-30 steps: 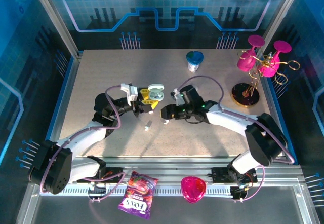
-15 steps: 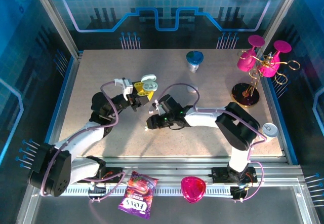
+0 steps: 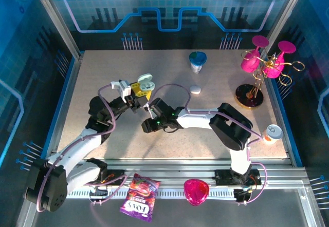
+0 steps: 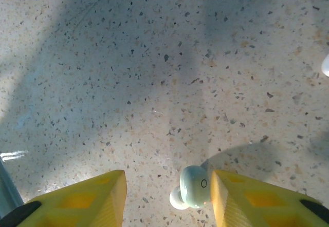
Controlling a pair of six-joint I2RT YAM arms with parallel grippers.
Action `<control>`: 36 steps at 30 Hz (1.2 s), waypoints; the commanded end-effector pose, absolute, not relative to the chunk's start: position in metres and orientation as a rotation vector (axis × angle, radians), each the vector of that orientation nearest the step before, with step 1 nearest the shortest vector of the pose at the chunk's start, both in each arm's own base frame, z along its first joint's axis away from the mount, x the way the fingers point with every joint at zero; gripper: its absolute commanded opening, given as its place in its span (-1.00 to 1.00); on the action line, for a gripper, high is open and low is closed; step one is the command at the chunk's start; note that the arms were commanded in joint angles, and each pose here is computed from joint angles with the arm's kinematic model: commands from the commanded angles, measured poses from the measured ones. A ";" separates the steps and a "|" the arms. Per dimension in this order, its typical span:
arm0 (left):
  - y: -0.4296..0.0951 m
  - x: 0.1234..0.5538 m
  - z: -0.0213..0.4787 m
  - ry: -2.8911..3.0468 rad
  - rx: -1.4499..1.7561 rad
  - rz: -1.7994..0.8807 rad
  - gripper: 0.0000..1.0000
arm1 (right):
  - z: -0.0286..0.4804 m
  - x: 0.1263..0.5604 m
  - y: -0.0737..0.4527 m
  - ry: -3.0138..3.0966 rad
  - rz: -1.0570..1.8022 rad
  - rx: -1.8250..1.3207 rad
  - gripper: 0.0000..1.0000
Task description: Insert the wireless bluetooth earbuds into the charging case
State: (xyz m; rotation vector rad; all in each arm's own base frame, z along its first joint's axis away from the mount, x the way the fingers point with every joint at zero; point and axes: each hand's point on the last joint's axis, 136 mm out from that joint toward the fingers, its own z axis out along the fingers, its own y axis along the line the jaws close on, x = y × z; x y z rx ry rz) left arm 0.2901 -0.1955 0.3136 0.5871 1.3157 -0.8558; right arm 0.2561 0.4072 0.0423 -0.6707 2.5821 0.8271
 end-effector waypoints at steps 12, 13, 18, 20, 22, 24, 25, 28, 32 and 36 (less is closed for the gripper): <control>-0.194 0.298 0.310 1.325 0.584 -0.831 -0.50 | 0.020 0.246 0.412 2.630 0.807 -0.776 -0.29; -0.194 0.299 0.310 1.325 0.584 -0.833 -0.50 | 0.020 0.245 0.413 2.630 0.814 -0.780 -0.30; -0.195 0.301 0.311 1.324 0.586 -0.836 -0.50 | 0.021 0.243 0.416 2.625 0.846 -0.786 -0.41; -0.196 0.301 0.310 1.328 0.586 -0.840 -0.50 | 0.021 0.243 0.416 2.627 0.850 -0.786 -0.45; -0.196 0.302 0.308 1.332 0.586 -0.843 -0.50 | 0.018 0.243 0.416 2.633 0.846 -0.784 -0.49; -0.196 0.303 0.308 1.331 0.586 -0.845 -0.51 | 0.014 0.244 0.416 2.645 0.838 -0.780 -0.54; -0.197 0.303 0.308 1.334 0.585 -0.848 -0.51 | 0.011 0.243 0.415 2.653 0.833 -0.780 -0.58; -0.196 0.302 0.308 1.331 0.588 -0.847 -0.51 | 0.007 0.243 0.414 2.665 0.819 -0.777 -0.63; -0.196 0.302 0.307 1.334 0.588 -0.846 -0.50 | 0.010 0.244 0.411 2.662 0.806 -0.774 -0.66; -0.196 0.303 0.304 1.342 0.584 -0.843 -0.51 | 0.024 0.247 0.407 2.631 0.797 -0.759 -0.68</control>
